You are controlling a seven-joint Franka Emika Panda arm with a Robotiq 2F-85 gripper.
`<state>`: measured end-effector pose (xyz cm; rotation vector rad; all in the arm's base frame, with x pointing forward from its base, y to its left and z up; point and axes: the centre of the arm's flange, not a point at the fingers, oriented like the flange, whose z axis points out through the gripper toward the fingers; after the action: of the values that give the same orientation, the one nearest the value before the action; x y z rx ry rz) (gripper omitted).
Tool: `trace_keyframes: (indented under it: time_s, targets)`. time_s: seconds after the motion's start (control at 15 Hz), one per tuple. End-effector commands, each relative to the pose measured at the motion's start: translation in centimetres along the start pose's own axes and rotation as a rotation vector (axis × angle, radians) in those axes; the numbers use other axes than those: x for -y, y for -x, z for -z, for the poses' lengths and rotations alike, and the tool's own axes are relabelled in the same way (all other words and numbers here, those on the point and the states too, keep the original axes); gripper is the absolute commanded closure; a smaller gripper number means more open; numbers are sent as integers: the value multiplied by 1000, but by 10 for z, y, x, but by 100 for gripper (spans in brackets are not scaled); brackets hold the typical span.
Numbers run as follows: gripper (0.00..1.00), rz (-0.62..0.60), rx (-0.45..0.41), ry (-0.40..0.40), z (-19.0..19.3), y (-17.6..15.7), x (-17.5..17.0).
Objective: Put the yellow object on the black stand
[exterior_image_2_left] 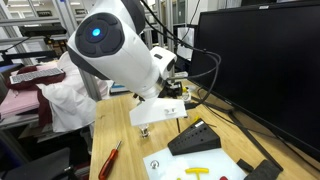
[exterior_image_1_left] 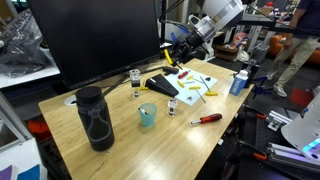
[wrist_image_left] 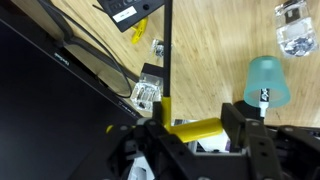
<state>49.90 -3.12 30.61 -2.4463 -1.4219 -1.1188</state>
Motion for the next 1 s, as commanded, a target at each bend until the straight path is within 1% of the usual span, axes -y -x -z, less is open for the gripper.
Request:
trace_keyframes:
  time_s: [0.0, 0.2, 0.27, 0.4, 0.67, 0.8, 0.93]
  targets:
    - [39, 2, 0, -1, 0, -1, 0]
    - [39, 5, -1, -3, -1, -3, 2]
    - [64, 5, -1, -3, -1, -3, 2]
    - [64, -28, -93, -1, -7, -8, -8]
    - [64, -140, -289, 51, -21, -24, -36]
    - [64, -198, -380, 64, -29, -20, -44]
    - [64, -255, -472, 62, -42, -8, -45]
